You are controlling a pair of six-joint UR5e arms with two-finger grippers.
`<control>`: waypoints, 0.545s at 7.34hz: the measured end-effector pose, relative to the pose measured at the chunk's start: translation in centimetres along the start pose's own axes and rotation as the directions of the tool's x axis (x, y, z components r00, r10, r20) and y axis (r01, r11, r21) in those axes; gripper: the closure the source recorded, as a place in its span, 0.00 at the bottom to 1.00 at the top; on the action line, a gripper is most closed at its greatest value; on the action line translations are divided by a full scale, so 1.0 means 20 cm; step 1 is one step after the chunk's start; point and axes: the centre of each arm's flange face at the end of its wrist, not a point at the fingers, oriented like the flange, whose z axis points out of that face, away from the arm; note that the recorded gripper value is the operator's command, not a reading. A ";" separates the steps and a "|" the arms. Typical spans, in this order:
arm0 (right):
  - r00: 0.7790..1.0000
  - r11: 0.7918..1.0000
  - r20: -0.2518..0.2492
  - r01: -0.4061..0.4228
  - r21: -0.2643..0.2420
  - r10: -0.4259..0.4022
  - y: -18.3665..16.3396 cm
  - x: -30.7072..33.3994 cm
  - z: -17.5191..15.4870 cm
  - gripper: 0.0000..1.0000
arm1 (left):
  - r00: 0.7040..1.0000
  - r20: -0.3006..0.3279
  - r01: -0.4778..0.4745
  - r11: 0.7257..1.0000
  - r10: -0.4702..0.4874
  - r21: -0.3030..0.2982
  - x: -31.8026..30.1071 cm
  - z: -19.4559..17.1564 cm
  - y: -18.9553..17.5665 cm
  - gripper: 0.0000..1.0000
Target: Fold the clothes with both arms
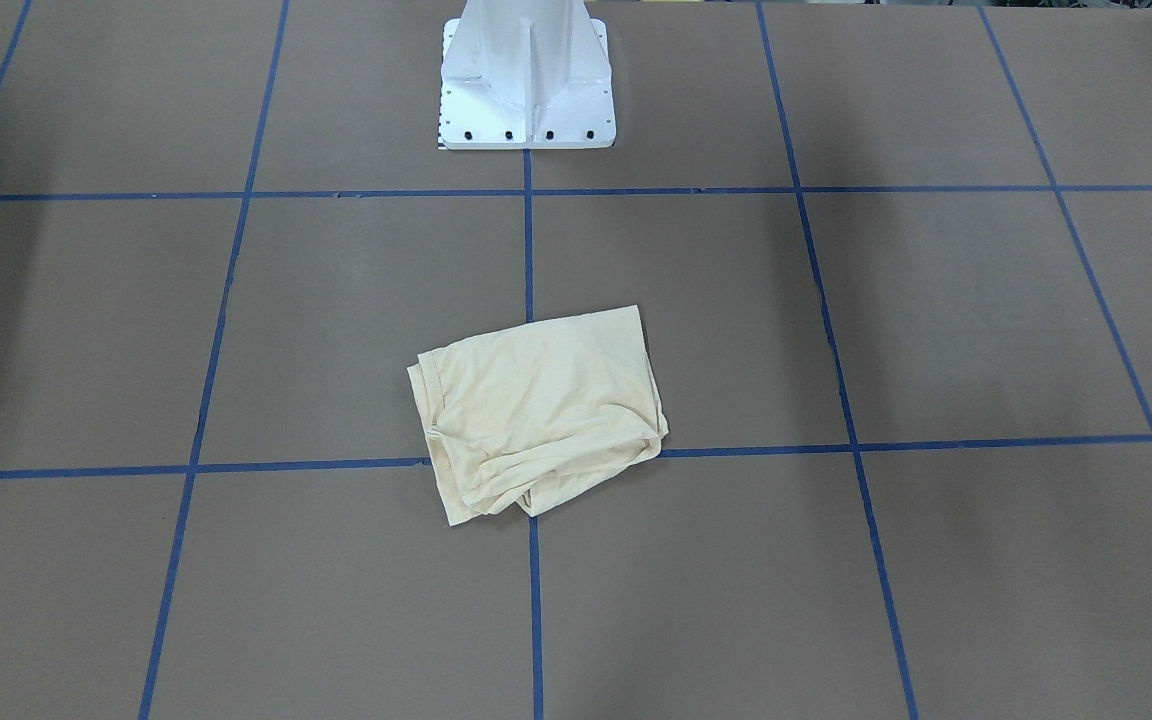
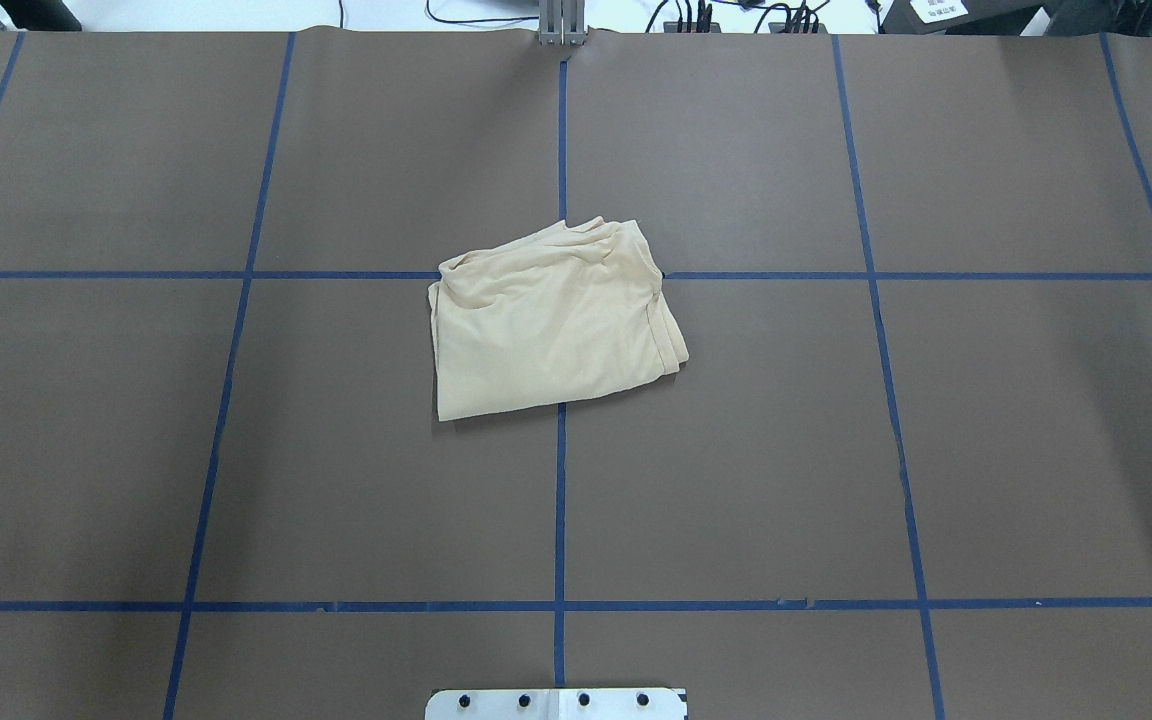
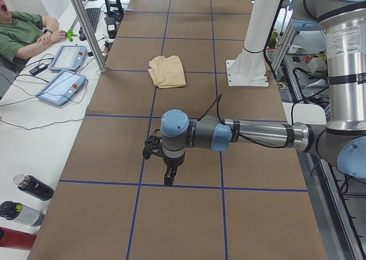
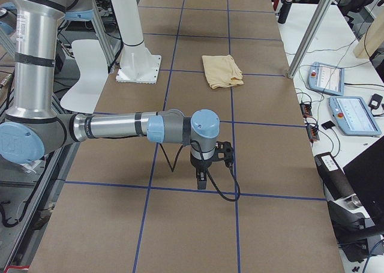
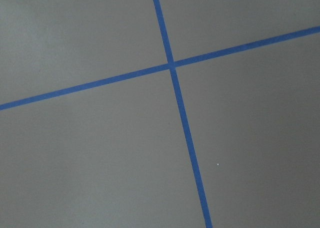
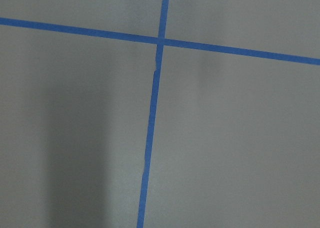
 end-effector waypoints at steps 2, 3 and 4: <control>1.000 1.000 0.000 0.001 0.001 -0.001 0.00 0.00 0.00 0.00 | 1.000 0.023 -0.004 1.000 0.004 0.008 0.01 -0.03 -0.02 0.00; 1.000 1.000 0.000 0.001 0.001 -0.001 0.00 0.00 0.00 0.00 | 1.000 0.029 -0.003 1.000 0.003 0.009 0.00 -0.03 -0.02 0.00; 1.000 1.000 0.000 0.001 0.001 -0.001 0.00 0.00 0.00 0.00 | 0.999 0.032 -0.004 1.000 0.003 0.010 0.01 -0.03 -0.02 0.00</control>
